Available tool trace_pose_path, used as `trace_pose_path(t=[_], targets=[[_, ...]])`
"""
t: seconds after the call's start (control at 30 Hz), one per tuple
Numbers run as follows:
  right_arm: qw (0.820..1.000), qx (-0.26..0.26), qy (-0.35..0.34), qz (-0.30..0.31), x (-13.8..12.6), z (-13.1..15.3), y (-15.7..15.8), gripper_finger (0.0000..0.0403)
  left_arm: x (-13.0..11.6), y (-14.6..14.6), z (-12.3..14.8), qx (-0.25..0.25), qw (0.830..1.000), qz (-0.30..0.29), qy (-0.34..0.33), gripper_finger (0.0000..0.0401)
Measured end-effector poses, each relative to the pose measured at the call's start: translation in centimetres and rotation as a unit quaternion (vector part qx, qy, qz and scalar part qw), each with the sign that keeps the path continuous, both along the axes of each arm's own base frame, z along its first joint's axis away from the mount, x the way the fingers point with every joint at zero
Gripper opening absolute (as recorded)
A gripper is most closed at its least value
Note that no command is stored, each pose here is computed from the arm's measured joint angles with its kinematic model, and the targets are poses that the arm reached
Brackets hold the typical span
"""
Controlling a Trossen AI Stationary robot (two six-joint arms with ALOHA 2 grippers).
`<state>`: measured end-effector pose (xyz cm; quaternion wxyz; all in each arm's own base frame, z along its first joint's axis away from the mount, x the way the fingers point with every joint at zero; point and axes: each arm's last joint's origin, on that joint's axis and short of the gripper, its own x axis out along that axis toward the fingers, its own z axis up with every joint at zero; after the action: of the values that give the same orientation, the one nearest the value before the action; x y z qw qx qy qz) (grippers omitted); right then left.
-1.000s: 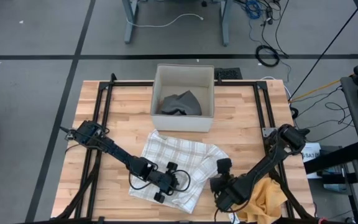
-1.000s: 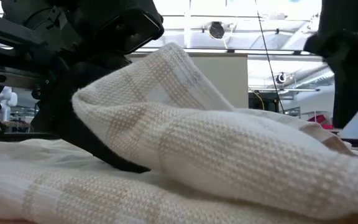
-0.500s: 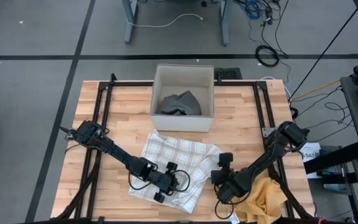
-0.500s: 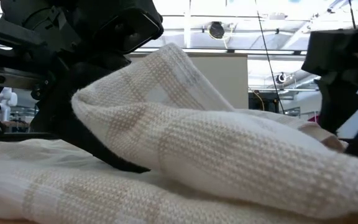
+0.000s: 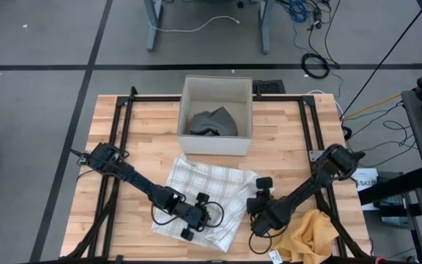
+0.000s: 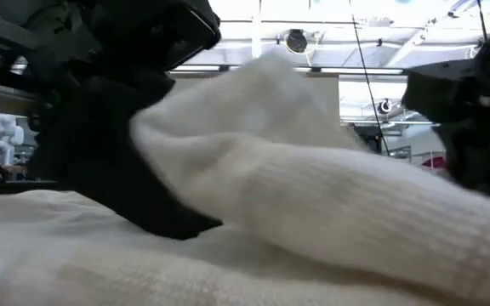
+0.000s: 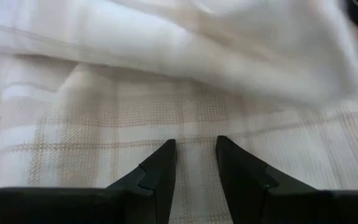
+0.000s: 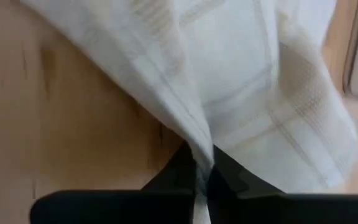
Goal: Fold towel
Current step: Fold the white patterned towel
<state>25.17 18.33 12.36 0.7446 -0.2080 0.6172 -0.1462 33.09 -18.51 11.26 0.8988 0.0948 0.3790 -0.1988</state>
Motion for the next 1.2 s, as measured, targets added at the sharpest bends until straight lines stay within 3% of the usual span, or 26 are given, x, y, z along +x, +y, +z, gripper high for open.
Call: trace_pose_path(t=[0.23, 0.43, 0.5, 0.6, 0.67, 0.9, 1.1, 1.2], targets=[[0.999, -0.001, 0.028, 0.033, 1.2, 5.4, 2.3, 0.0003, -0.3, -0.9, 2.7, 0.030, 0.999, -0.020, 0.002, 0.0124], [0.996, 0.014, 0.015, 0.089, 3.1, 9.3, 3.1, 0.0002, -0.9, -1.2, 4.9, 0.064, 0.998, -0.007, 0.005, 0.0124], [0.995, 0.001, 0.014, 0.100, 3.8, 10.1, 2.5, 0.0002, -1.6, -1.1, 5.5, 0.097, 0.995, 0.014, 0.014, 0.0124], [0.994, -0.009, 0.020, 0.109, 4.9, 10.7, 1.3, 0.0001, -2.9, -0.1, 4.8, 0.164, 0.982, 0.069, 0.072, 0.0124], [0.993, -0.012, 0.027, 0.115, 5.6, 11.0, 0.3, 0.0001, -3.5, 0.7, 4.1, 0.182, 0.972, 0.094, 0.115, 0.0124], [0.989, -0.010, 0.013, 0.146, 8.9, 11.1, -3.2, 0.0000, -4.2, 1.2, 2.4, 0.168, 0.971, 0.116, 0.121, 0.0124], [0.984, 0.000, -0.048, 0.169, 12.2, 11.1, -6.3, 0.0000, -4.3, 0.9, 2.0, 0.152, 0.977, 0.104, 0.104, 0.0124], [0.979, 0.030, -0.069, 0.187, 13.4, 10.7, -7.8, 0.0000, -4.2, 0.6, 2.1, 0.147, 0.980, 0.094, 0.098, 0.0124]])
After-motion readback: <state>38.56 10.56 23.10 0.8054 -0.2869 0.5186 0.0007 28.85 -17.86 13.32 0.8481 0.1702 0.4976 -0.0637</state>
